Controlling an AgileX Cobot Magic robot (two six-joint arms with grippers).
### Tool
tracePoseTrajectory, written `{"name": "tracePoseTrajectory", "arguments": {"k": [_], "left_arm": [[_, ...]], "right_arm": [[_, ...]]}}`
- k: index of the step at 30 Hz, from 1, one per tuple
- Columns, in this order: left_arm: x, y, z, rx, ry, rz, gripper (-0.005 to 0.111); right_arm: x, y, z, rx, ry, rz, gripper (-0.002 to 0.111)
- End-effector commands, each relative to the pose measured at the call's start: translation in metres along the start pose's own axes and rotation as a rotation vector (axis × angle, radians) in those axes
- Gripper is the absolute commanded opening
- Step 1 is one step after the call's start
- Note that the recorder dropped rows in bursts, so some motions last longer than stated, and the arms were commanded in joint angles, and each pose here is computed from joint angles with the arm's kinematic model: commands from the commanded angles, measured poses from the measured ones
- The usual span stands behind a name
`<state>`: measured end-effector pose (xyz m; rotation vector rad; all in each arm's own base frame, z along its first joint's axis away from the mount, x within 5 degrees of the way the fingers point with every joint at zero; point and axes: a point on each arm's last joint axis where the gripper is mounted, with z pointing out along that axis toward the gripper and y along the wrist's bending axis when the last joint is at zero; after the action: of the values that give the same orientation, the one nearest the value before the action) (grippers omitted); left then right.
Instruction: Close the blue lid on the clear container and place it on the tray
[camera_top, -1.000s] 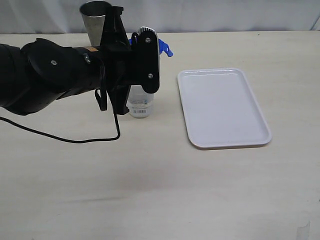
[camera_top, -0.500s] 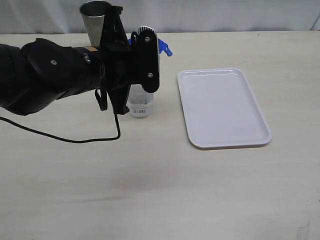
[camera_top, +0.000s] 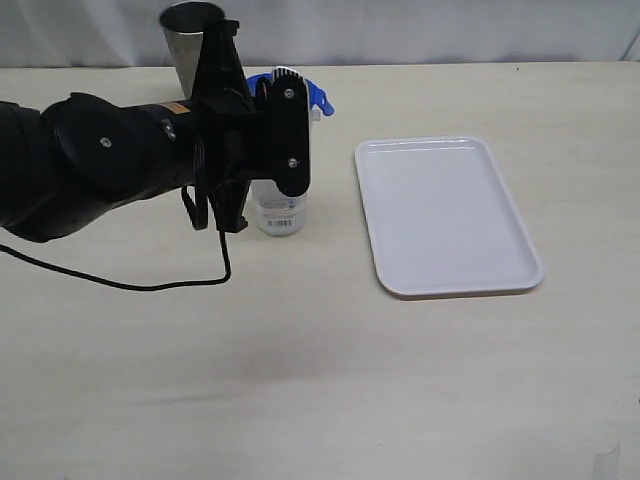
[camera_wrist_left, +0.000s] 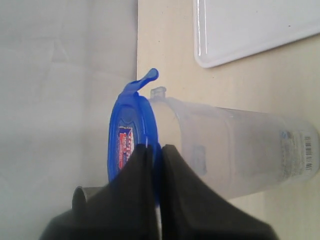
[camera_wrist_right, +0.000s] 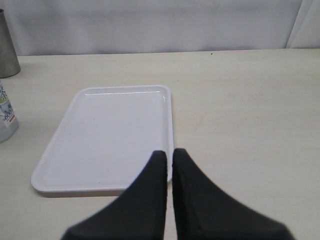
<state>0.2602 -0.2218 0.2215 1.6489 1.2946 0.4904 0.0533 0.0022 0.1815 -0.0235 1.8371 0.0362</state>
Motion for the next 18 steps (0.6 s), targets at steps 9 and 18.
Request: {"name": "tracePoseTrajectory", "arguments": {"k": [9,18], "left_arm": [[-0.0001,0.0,-0.0017,0.001,-0.001,0.021,0.0],[0.0,-0.0012,-0.0017,0.015,0.0,-0.008,0.0]], "right_arm": [[-0.0004,0.0002,0.0,-0.003,-0.006,0.002,0.004],[-0.0004,0.0002,0.0,-0.003,-0.006,0.002,0.004]]}}
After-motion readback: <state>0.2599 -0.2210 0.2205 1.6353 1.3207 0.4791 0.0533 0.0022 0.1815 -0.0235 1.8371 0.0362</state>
